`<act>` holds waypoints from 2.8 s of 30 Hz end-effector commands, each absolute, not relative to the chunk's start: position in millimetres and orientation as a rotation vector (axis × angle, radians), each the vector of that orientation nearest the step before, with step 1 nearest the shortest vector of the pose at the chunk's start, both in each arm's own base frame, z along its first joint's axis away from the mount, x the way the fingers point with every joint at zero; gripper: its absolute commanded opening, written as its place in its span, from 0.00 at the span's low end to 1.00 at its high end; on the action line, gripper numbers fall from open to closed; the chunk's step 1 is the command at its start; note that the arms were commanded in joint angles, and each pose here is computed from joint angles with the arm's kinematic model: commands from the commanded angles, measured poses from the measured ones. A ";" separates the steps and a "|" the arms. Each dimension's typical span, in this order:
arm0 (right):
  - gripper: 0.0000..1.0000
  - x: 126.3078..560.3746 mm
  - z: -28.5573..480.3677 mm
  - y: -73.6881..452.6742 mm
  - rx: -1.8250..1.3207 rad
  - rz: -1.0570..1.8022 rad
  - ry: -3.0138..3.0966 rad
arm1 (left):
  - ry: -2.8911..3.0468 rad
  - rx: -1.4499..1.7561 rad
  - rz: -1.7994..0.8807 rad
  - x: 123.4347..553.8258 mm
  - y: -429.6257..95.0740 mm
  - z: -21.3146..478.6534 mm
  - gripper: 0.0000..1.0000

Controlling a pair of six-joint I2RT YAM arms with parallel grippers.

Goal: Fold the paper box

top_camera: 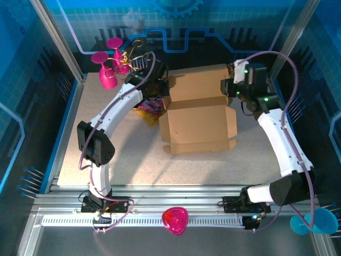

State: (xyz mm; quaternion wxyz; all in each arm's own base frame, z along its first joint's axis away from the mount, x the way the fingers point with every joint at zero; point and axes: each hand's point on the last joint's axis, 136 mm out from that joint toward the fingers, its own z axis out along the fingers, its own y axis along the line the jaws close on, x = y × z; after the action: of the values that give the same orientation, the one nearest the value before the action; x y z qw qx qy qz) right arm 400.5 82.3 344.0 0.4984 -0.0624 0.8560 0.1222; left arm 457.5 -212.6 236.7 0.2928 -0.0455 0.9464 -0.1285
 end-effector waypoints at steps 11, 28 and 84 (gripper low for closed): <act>0.61 384.4 459.3 43.6 0.006 0.960 1.598 | 2.501 0.037 -0.541 462.8 -206.8 267.3 0.00; 0.52 405.0 359.2 60.6 -0.155 1.181 1.741 | 2.539 0.085 -0.656 465.7 -208.7 261.5 0.00; 0.48 431.2 331.2 99.6 -0.364 0.150 2.026 | 2.533 0.127 -0.602 454.6 -221.2 271.7 0.00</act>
State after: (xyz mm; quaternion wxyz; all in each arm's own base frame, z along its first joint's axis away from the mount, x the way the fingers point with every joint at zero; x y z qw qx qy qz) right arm 424.9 105.2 329.2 0.5103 -0.1434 0.8397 0.1177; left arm 462.0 -207.2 249.2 0.2501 0.0206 0.9468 -0.2016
